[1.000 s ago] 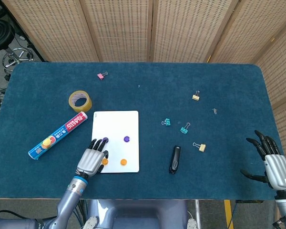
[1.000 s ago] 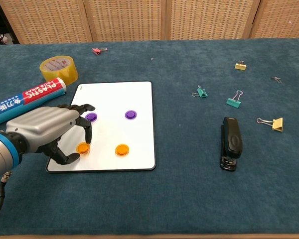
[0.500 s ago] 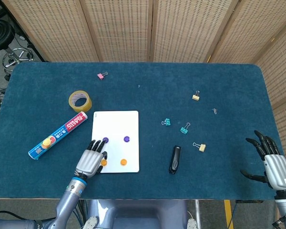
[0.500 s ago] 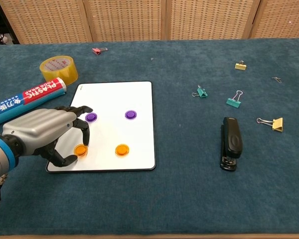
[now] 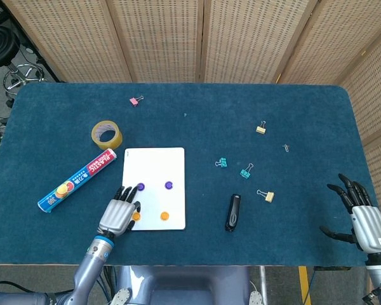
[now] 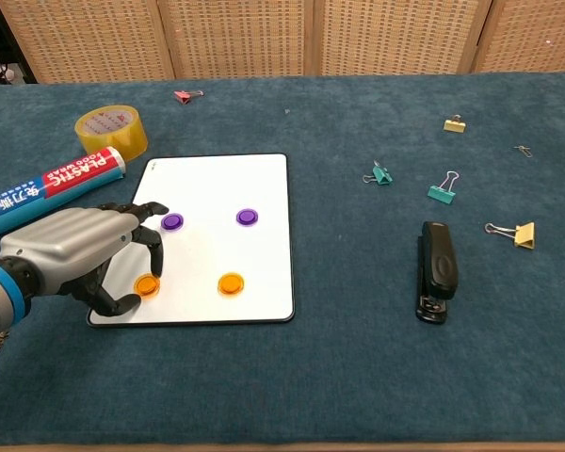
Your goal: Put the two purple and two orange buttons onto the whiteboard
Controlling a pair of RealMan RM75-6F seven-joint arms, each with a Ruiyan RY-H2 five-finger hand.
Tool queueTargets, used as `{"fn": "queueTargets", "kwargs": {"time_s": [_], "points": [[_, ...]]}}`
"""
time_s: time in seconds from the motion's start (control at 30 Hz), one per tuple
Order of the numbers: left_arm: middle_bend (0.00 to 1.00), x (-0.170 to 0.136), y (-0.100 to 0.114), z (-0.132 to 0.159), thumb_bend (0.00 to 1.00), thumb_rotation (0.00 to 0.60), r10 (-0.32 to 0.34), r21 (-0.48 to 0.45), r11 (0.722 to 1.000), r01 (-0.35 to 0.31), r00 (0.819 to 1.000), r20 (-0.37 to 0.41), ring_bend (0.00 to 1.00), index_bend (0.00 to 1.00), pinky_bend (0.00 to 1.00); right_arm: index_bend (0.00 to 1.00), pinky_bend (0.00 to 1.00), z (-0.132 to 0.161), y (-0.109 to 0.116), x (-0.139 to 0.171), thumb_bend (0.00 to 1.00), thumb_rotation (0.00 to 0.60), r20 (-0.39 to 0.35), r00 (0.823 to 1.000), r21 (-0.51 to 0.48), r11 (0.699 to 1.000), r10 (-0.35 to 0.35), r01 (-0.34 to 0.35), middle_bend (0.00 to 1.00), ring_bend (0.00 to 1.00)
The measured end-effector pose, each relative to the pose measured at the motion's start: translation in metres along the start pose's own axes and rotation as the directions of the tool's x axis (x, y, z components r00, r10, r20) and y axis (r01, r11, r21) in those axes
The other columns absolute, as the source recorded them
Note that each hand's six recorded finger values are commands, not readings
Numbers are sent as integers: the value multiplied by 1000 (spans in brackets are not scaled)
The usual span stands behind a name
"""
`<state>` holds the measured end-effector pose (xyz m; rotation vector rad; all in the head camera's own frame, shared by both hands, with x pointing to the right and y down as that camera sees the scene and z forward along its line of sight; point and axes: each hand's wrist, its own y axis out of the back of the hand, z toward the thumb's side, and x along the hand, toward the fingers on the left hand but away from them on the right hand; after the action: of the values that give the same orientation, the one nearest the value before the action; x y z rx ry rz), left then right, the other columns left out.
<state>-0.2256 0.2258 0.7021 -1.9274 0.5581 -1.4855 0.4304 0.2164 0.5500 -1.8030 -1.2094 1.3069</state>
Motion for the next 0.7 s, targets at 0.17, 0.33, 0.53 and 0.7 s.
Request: {"fn": "queueTargets", "kwargs": {"time_s": [0.17, 0.33, 0.53, 0.7], "points": [[0, 0, 0, 1, 364, 600, 3, -2, 1000, -3, 1000, 4, 0, 528, 0, 165, 0, 0, 0, 0, 57, 600, 0, 1000, 0, 1000, 0, 0, 0, 0], [0, 1, -1, 0, 361, 600, 5, 3, 1000, -5, 1000, 3, 0, 443, 0, 165, 0, -1, 0, 0, 58, 600, 2, 1000, 2, 1000, 1, -1, 0, 0], [0, -1, 0, -2, 356, 600, -2, 11, 1000, 2, 1000, -3, 0, 226, 0, 165, 0, 0, 1, 0, 57, 600, 1, 1000, 0, 1000, -1, 1, 0, 0], [0, -4, 4, -3, 354, 600, 1, 3, 1000, -1, 1000, -1, 0, 181, 0, 165, 0, 0, 1, 0, 57, 600, 0, 1000, 1, 1000, -1, 1, 0, 0]]}}
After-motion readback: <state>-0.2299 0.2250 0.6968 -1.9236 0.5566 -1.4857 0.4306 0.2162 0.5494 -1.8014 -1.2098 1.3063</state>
